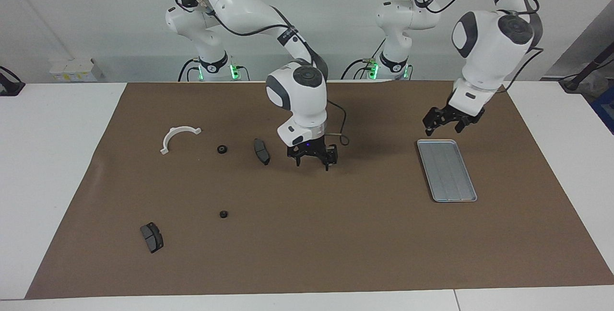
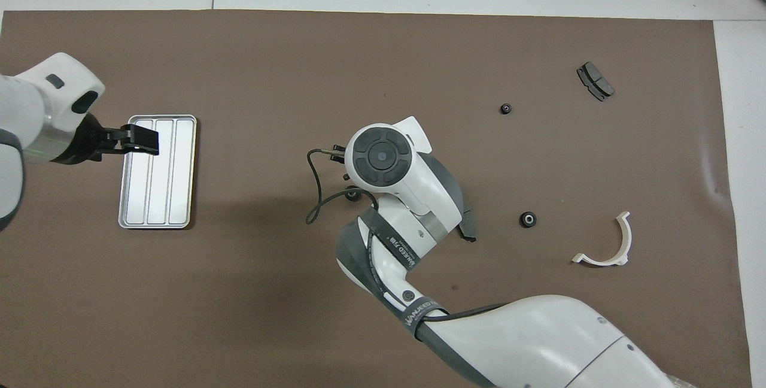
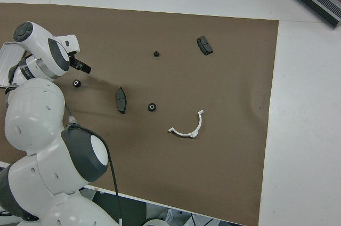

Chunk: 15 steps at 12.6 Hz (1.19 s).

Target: Place bearing gear from tray to pile

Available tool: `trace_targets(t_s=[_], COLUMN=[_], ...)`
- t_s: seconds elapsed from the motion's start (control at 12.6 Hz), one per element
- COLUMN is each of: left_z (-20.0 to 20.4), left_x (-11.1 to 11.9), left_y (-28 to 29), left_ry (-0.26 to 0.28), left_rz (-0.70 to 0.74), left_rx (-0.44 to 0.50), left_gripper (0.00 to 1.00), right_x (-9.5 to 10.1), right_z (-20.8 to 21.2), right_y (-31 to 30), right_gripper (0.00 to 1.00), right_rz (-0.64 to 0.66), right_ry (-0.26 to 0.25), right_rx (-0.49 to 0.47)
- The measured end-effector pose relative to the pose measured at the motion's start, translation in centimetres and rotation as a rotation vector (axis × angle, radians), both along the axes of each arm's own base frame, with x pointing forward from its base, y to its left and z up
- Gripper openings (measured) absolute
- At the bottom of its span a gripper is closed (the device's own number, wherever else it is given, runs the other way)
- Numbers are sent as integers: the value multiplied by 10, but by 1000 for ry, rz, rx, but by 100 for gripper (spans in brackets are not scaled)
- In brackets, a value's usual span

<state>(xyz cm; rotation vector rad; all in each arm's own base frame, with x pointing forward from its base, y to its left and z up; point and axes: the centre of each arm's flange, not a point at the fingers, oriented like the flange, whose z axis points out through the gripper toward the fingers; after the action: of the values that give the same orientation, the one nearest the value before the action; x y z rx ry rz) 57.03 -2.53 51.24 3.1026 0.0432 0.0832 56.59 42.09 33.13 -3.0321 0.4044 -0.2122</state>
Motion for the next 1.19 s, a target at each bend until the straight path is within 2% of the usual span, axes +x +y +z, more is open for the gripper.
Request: trace_targets(t_s=[0.24,0.4,0.56,0.64,0.72,0.79,0.87,0.95,1.03,1.11,1.19], left_z=[36,58,65,65,64,62,61,60,60,60,60], left_x=[10,15,16,16,14,12,9,7,5,2,-1], left_y=[46,45,35,30,27,26,24,20,15,8,1], left_ry=[-78,-121,-134,-132,-117,-92,-65,-45,-26,-9,6], left_rz=[26,22,3,-7,-15,-21,-30,-43,-60,-78,-88], left_rx=[5,6,5,5,4,4,5,16,40,59,65], left_gripper=[100,100,100,100,100,100,100,100,100,100,100], right_x=[-9,-11,-18,-22,-28,-34,-40,-43,-43,-43,-42], right_z=[-24,-29,-30,-32,-35,-40,-46,-48,-46,-46,-44], right_y=[19,21,29,33,37,40,41,41,41,40,41], right_gripper=[100,99,96,89,89,78,73,72,62,61,50], right_rz=[26,30,45,53,63,75,89,99,101,101,101], right_ry=[22,28,32,36,42,52,62,62,59,61,58], right_rx=[-9,-14,-18,-22,-30,-43,-65,-81,-84,-88,-86])
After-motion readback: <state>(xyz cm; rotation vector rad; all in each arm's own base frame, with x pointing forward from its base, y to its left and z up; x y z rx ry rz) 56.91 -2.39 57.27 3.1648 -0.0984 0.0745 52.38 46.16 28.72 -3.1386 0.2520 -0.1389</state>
